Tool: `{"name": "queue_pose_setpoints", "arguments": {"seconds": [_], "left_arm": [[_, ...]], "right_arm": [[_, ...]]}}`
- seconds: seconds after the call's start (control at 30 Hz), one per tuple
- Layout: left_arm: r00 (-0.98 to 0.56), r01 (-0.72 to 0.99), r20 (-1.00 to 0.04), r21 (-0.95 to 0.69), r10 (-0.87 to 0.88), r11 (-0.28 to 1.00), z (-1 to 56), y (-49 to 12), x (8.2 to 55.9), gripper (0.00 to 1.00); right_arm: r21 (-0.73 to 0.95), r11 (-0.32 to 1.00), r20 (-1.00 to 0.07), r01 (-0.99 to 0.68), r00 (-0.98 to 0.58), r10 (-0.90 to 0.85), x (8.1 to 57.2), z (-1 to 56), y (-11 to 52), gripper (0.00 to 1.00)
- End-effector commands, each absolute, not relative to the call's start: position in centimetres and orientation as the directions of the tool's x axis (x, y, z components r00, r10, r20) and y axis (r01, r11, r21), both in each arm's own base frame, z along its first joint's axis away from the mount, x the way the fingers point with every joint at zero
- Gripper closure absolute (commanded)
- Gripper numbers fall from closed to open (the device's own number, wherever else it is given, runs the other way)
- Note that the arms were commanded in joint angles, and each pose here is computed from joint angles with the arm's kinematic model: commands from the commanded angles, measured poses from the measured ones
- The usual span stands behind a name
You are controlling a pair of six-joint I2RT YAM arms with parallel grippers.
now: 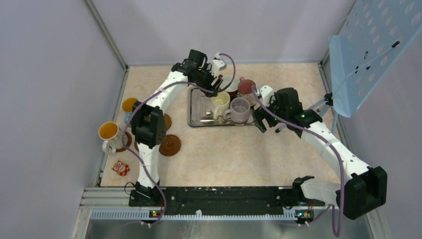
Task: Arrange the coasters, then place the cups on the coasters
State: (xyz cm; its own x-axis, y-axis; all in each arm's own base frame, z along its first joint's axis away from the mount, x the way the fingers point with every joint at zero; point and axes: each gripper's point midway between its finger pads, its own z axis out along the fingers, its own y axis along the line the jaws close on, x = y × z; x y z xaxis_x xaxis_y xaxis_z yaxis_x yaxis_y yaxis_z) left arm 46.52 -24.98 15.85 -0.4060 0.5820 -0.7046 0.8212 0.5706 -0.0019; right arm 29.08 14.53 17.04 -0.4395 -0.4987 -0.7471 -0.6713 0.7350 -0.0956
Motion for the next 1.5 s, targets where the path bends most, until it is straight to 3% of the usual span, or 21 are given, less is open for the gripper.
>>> {"name": "queue_pose_setpoints", "arguments": {"seconds": [0.0, 0.33, 0.53, 0.77, 1.13, 1.47], "left_arm": [[-0.366, 0.863, -0.699, -0.009, 0.614, 0.505, 16.9, -26.1, 45.1, 0.23], [-0.496, 0.81, -0.624, -0.081, 0.604, 0.581, 14.3, -25.9, 39.7, 0.24], [-0.561, 0.736, -0.575, -0.017, 0.595, 0.677, 12.0, -26.2, 40.5, 0.28], [-0.604, 0.667, -0.537, 0.063, 0.589, 0.742, 10.1, -25.4, 42.5, 0.4], [-0.614, 0.677, -0.528, 0.029, 0.586, 0.735, 8.8, -25.1, 42.7, 0.51], [-0.59, 0.737, -0.519, -0.033, 0.619, 0.675, 6.7, -26.6, 42.5, 0.5]], "right_arm": [[-0.127, 0.767, -0.79, -0.63, -0.403, -0.461, 30.6, 20.0, 14.0, 0.15], [-0.098, 0.788, -0.799, -0.608, -0.424, -0.427, 30.4, 19.7, 13.1, 0.15], [-0.095, 0.785, -0.804, -0.612, -0.418, -0.423, 30.3, 19.9, 13.2, 0.15], [-0.103, 0.786, -0.806, -0.61, -0.411, -0.425, 30.0, 20.0, 13.0, 0.15], [-0.109, 0.788, -0.802, -0.606, -0.414, -0.43, 29.7, 19.9, 12.6, 0.15], [-0.108, 0.785, -0.804, -0.61, -0.411, -0.429, 29.7, 19.8, 12.7, 0.15]]}}
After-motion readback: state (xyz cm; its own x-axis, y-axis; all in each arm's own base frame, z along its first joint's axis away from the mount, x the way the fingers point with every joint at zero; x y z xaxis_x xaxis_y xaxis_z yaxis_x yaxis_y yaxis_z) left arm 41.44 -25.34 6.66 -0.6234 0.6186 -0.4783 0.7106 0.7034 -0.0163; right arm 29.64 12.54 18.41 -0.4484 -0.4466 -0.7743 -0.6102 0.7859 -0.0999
